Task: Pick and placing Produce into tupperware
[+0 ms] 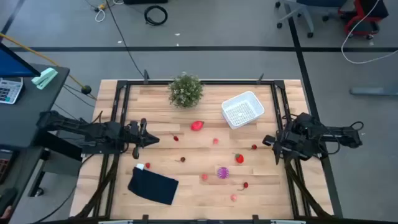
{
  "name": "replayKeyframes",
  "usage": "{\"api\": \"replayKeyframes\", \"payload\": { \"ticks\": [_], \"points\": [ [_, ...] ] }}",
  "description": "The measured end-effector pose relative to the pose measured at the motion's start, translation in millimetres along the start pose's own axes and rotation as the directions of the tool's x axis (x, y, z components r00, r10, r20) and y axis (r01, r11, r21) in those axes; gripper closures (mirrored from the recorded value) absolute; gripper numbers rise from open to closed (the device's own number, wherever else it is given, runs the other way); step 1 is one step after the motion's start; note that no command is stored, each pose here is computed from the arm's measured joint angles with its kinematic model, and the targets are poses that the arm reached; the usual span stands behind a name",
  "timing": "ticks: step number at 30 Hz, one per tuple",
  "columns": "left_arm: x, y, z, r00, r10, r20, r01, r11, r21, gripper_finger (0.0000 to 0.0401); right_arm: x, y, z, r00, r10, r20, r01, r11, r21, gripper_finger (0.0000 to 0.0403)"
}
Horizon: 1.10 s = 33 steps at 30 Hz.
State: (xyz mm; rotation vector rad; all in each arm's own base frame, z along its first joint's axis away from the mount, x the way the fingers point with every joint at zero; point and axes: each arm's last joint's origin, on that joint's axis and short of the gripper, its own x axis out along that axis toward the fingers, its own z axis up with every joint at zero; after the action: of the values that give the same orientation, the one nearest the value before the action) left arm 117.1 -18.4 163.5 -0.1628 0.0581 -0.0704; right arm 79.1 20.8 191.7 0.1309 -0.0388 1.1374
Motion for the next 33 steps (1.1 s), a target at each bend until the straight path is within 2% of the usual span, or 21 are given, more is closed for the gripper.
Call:
{"api": "replayKeyframes", "payload": {
  "ticks": [7,19,33],
  "points": [
    [0.0,0.0,0.0,1.000,0.000,0.000,0.000,1.000,0.000,0.0373,0.0,0.0,0.0,1.000,0.000,0.000,0.000,1.000,0.000,0.0247],
    [0.0,0.0,0.0,1.000,0.000,0.000,0.000,1.000,0.000,0.0361,0.0,0.0,-0.1,1.000,0.000,0.000,0.000,1.000,0.000,0.0247],
    [0.0,0.0,0.0,1.000,0.000,0.000,0.000,1.000,-0.001,0.0372,0.0,0.0,0.0,1.000,0.000,0.000,0.000,1.000,0.000,0.0247]
  ]
}}
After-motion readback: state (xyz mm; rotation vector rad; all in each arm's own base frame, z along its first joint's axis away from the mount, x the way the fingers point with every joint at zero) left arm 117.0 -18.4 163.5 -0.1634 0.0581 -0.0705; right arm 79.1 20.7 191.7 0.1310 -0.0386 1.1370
